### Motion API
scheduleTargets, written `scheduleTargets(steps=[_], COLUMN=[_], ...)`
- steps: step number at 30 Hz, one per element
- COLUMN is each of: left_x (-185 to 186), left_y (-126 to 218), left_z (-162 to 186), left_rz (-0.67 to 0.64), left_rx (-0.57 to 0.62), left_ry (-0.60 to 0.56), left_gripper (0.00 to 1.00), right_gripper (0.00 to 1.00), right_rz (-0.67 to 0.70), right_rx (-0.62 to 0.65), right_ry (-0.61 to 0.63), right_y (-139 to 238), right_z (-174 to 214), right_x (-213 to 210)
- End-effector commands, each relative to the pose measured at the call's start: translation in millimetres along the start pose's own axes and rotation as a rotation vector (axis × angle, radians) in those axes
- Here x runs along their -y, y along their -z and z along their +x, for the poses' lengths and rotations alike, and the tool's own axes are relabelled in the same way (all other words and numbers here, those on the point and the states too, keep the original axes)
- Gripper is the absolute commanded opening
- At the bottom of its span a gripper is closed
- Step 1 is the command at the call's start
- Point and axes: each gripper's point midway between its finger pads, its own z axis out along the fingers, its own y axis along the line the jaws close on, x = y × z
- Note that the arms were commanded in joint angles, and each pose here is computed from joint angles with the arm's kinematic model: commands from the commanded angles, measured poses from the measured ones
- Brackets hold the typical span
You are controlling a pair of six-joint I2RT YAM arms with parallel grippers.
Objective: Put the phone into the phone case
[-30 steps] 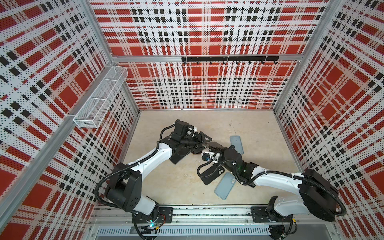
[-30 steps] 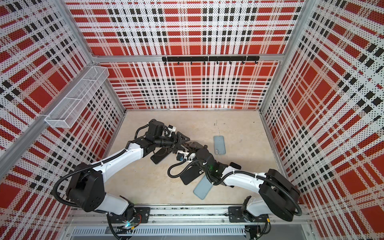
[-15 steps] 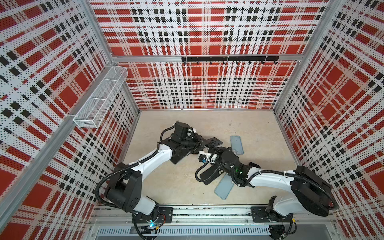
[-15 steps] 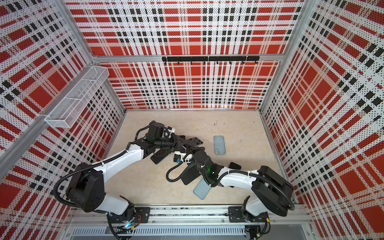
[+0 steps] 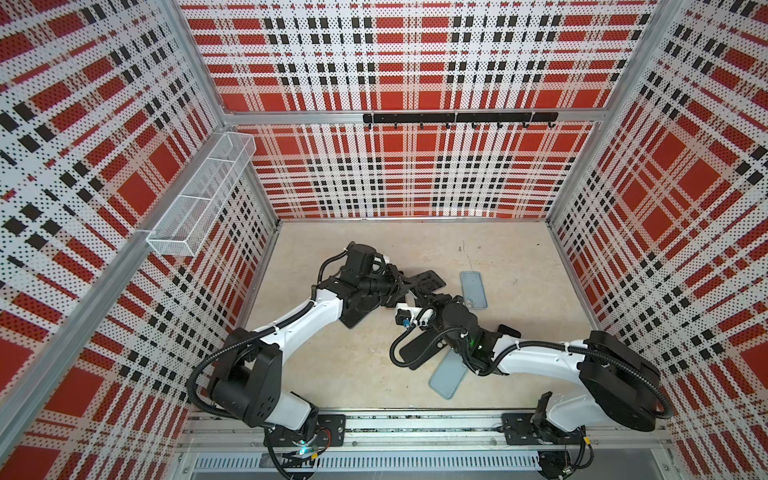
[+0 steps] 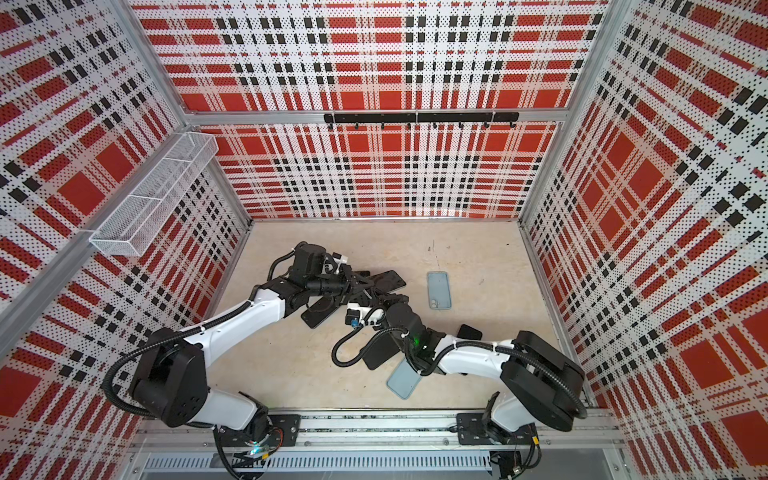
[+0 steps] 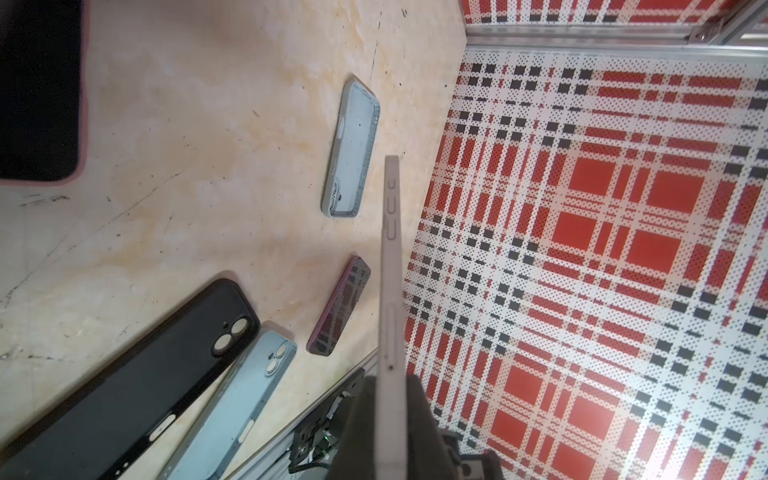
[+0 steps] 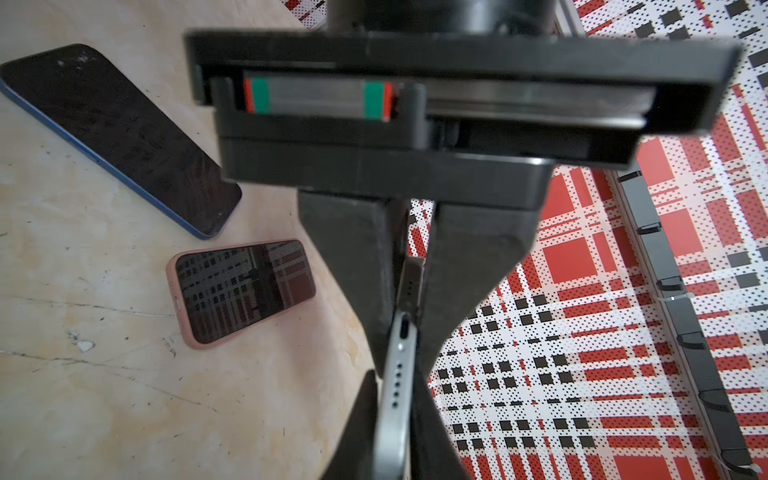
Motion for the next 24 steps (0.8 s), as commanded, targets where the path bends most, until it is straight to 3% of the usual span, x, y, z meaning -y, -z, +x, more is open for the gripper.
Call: scheduleTargets(steps=[1,4,8,11,13,18,24], left_x=[23,38,56,64,70,89,119], left_y=[17,26,34,34,34,47,59], left_z=[-22,-35,-42,-42,-42,-45,-38], left_rz=[0.061,0.087,0.107,0.127,0.162,0.319,0.474], left_rx=[0.121,0.186,0.232,0.250,0.272,0.378,0.445], left_ry=[-0.126,-0.188,-0.293,-0.354,-0.379,-0.405,-0.435], left_gripper=[0.00,0.00,0.00,0.00,0.00,0.00,0.00], right_gripper=[0.35,0.50,0.60,0.69,0.74,0.75,0.73], right_rz=[-0.030,-0.105,-0.179,-0.189,-0.182,-0.212,-0.249], right_rx=[0.088,0.123,0.200,0.241,0.244,0.213,0.429], right_ry=[-0.036,-0.150,-0.345,-0.567,-0.780,-1.374,-1.934], right_y=[17,33,62,82,90,92,83], right_z=[-24,-34,-50,-56,-49,2,52], right_x=[17,23,39,69,97,149,154])
